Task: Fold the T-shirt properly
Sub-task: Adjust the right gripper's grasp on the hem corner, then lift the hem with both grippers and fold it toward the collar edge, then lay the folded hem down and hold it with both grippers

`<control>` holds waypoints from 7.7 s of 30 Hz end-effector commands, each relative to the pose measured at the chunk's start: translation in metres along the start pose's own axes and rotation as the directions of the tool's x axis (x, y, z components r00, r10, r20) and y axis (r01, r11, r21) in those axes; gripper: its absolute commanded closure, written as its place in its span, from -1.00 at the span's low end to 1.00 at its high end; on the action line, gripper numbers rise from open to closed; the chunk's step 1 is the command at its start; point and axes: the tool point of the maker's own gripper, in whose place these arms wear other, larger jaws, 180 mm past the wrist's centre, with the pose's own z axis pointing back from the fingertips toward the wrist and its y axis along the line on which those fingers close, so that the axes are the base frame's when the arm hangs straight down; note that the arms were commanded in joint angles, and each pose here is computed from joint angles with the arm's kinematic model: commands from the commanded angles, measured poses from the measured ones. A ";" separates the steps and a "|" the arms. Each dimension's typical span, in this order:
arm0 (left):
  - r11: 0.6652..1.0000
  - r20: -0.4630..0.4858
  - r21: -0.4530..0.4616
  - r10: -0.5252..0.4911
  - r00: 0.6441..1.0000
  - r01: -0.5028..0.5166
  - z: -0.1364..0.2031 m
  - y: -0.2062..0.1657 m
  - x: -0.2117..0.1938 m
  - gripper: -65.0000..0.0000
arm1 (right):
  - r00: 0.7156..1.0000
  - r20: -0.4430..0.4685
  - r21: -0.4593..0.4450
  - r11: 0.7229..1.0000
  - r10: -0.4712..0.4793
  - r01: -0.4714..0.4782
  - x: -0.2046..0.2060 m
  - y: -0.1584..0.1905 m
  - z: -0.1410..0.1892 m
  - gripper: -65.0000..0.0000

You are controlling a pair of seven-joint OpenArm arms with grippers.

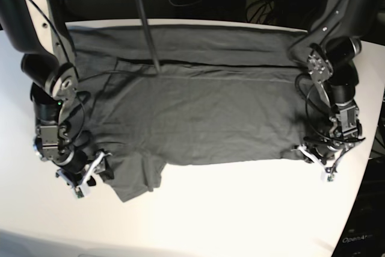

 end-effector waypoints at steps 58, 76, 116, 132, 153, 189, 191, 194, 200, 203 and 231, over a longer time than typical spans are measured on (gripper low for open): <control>0.998 -0.061 0.027 -0.058 0.996 0.060 0.007 -0.001 -0.020 0.92 | 0.949 -0.309 0.092 0.995 0.066 -0.039 -0.058 0.025 -0.001 0.59; 0.998 -0.053 0.030 -0.060 0.997 0.062 0.008 0.000 -0.017 0.92 | 0.954 -0.280 0.002 0.994 0.108 -0.112 -0.048 -0.010 0.013 0.97; 0.958 0.033 0.146 -0.255 0.966 0.247 0.074 -0.008 0.026 0.92 | 0.894 -0.039 -0.228 0.867 0.447 -0.443 -0.011 0.013 0.091 0.98; 0.908 -0.005 0.325 -0.278 0.961 0.264 0.140 0.027 0.010 0.92 | 0.819 -0.087 -0.268 0.779 0.567 -0.567 -0.029 0.043 0.161 0.98; 0.868 -0.048 0.411 -0.286 0.957 0.280 0.178 0.046 -0.016 0.92 | 0.824 -0.174 -0.289 0.773 0.539 -0.566 -0.067 0.064 0.221 0.98; 0.869 -0.050 0.408 -0.284 0.958 0.279 0.177 0.046 -0.017 0.92 | 0.934 -0.049 -0.423 0.839 0.355 -0.341 -0.012 0.066 0.184 0.37; 0.869 -0.050 0.408 -0.284 0.958 0.279 0.177 0.046 -0.017 0.92 | 0.943 -0.059 -0.433 0.843 0.327 -0.320 -0.010 0.063 0.186 0.37; 0.869 -0.050 0.408 -0.284 0.958 0.279 0.177 0.046 -0.017 0.92 | 0.951 -0.090 -0.438 0.846 0.296 -0.304 -0.014 0.061 0.188 0.37; 0.873 -0.043 0.404 -0.280 0.959 0.273 0.175 0.044 -0.016 0.92 | 0.955 -0.089 -0.413 0.862 0.284 -0.295 -0.016 0.068 0.184 0.37; 0.873 -0.042 0.404 -0.282 0.959 0.274 0.175 0.043 -0.015 0.92 | 0.950 -0.086 -0.376 0.873 0.299 -0.309 -0.017 0.082 0.178 0.38; 0.870 -0.046 0.407 -0.284 0.958 0.277 0.176 0.044 -0.015 0.92 | 0.980 -0.121 -0.264 0.946 0.159 -0.186 -0.025 0.111 0.160 0.36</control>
